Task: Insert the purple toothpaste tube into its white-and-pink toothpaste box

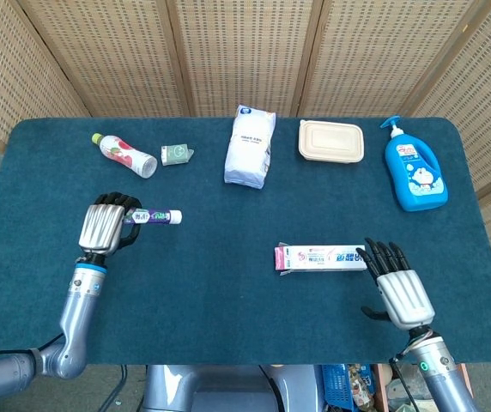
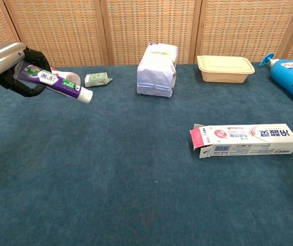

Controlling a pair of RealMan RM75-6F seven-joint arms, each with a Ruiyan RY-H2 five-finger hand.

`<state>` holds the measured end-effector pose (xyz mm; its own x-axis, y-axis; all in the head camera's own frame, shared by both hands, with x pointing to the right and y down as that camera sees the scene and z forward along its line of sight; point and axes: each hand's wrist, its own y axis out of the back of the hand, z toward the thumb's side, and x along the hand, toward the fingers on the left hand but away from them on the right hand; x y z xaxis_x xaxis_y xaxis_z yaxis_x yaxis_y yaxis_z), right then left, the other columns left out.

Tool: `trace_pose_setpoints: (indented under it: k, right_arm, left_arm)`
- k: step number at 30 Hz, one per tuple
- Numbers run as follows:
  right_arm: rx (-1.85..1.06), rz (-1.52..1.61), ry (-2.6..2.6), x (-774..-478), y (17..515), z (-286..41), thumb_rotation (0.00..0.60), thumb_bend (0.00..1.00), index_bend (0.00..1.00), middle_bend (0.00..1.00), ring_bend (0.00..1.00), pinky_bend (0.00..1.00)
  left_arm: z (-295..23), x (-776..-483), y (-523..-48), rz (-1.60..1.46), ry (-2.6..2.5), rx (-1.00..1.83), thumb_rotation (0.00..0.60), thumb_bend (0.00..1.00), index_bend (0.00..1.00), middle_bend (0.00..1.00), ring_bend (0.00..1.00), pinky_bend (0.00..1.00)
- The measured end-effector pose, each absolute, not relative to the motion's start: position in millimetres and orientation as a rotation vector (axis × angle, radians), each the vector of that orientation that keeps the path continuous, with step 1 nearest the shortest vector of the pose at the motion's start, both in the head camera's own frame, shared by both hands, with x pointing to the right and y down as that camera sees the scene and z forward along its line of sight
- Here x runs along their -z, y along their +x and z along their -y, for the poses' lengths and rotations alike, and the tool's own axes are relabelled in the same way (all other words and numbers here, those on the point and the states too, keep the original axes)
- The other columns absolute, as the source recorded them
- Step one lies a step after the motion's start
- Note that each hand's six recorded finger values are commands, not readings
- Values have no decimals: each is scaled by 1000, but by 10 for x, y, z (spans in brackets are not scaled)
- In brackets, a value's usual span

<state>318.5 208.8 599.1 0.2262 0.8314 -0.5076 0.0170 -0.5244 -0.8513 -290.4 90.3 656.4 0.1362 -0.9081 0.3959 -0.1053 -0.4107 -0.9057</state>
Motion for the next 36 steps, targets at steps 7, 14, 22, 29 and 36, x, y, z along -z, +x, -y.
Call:
trace_pose_setpoints:
  k: [7, 14, 22, 29, 36]
  right_arm:
    - [-1429, 736, -1802, -6114, 2948, -2031, 600, 33, 81, 0, 0, 0]
    - [-1431, 699, -1827, -6218, 2673, -1964, 600, 33, 85, 0, 0, 0]
    - [-1455, 626, -1824, -6427, 2391, -1888, 600, 35, 100, 0, 0, 0]
    - [-1497, 590, -1779, -6651, 2293, -1718, 600, 36, 126, 0, 0, 0]
    - [-1538, 584, -1751, -6736, 2274, -1612, 600, 38, 125, 0, 0, 0]
  left_arm:
    - [-884, -6523, -2889, -989, -1661, 1345, 600, 549, 830, 408, 259, 252]
    - [-865, -6487, -2846, -988, -1663, 1328, 600, 549, 830, 408, 260, 252]
    - [-878, -6499, -2867, -990, -1669, 1333, 600, 549, 830, 408, 259, 252]
    - [-830, -6465, -2918, -1002, -1659, 1332, 600, 551, 830, 408, 259, 251]
    - [-828, -6469, -2950, -1002, -1657, 1340, 600, 549, 830, 408, 259, 251]
